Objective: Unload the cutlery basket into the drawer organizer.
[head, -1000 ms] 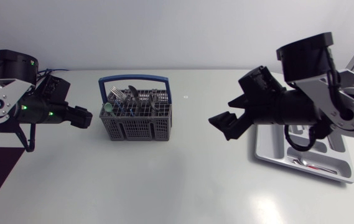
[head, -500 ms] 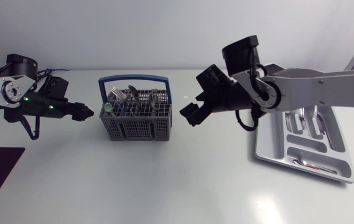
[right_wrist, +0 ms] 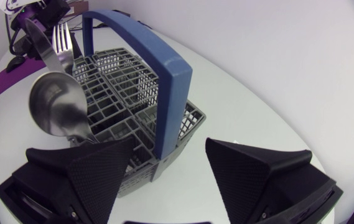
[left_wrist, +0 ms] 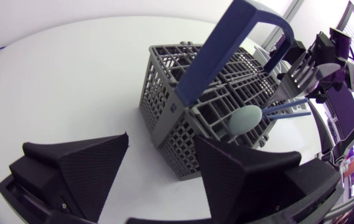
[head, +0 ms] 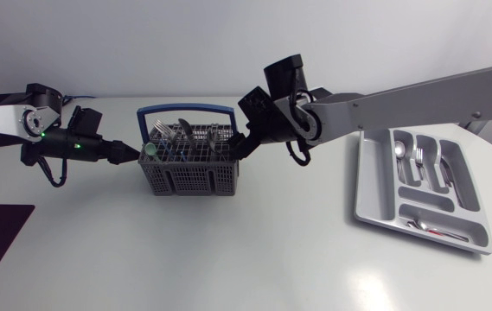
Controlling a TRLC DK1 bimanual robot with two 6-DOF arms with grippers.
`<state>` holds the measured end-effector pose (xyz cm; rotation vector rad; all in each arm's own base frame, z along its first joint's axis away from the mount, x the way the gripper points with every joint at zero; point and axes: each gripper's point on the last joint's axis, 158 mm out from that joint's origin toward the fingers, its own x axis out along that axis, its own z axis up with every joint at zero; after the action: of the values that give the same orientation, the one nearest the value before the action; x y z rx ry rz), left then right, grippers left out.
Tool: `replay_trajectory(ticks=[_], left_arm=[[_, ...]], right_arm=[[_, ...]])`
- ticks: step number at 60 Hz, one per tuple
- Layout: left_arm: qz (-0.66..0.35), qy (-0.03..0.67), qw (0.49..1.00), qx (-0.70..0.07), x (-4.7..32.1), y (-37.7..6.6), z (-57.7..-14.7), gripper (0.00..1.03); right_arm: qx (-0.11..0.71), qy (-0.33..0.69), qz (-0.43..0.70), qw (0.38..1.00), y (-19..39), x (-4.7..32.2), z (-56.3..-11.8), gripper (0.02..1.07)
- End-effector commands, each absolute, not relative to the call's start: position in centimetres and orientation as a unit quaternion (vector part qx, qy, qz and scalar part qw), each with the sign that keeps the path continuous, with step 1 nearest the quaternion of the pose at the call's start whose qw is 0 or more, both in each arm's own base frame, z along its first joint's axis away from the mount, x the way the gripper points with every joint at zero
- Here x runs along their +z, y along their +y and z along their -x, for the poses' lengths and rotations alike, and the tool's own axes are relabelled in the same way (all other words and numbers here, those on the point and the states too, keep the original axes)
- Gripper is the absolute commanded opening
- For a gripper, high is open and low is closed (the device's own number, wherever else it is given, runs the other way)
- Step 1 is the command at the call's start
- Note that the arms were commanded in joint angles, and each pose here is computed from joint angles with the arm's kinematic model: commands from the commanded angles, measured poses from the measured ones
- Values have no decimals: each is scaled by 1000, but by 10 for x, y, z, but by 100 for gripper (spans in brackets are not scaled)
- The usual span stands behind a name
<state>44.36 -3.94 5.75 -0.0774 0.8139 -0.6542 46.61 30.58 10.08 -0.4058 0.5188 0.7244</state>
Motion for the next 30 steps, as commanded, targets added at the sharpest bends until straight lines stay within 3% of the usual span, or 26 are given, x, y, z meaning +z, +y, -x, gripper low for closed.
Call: replay_trajectory(ticks=[1,8,15,30], left_arm=[[28,381,863,-330,61,-45,-448,94],[29,384,857,-342,59,-54,-443,94],[27,388,852,-351,56,-62,-437,93],[21,388,848,-362,63,-73,-431,93]], right_arm=[[340,230,205,888,309,106,-478,68],[335,220,212,891,310,107,-484,59],[339,215,220,889,315,103,-488,38],[347,222,231,881,317,96,-481,31]])
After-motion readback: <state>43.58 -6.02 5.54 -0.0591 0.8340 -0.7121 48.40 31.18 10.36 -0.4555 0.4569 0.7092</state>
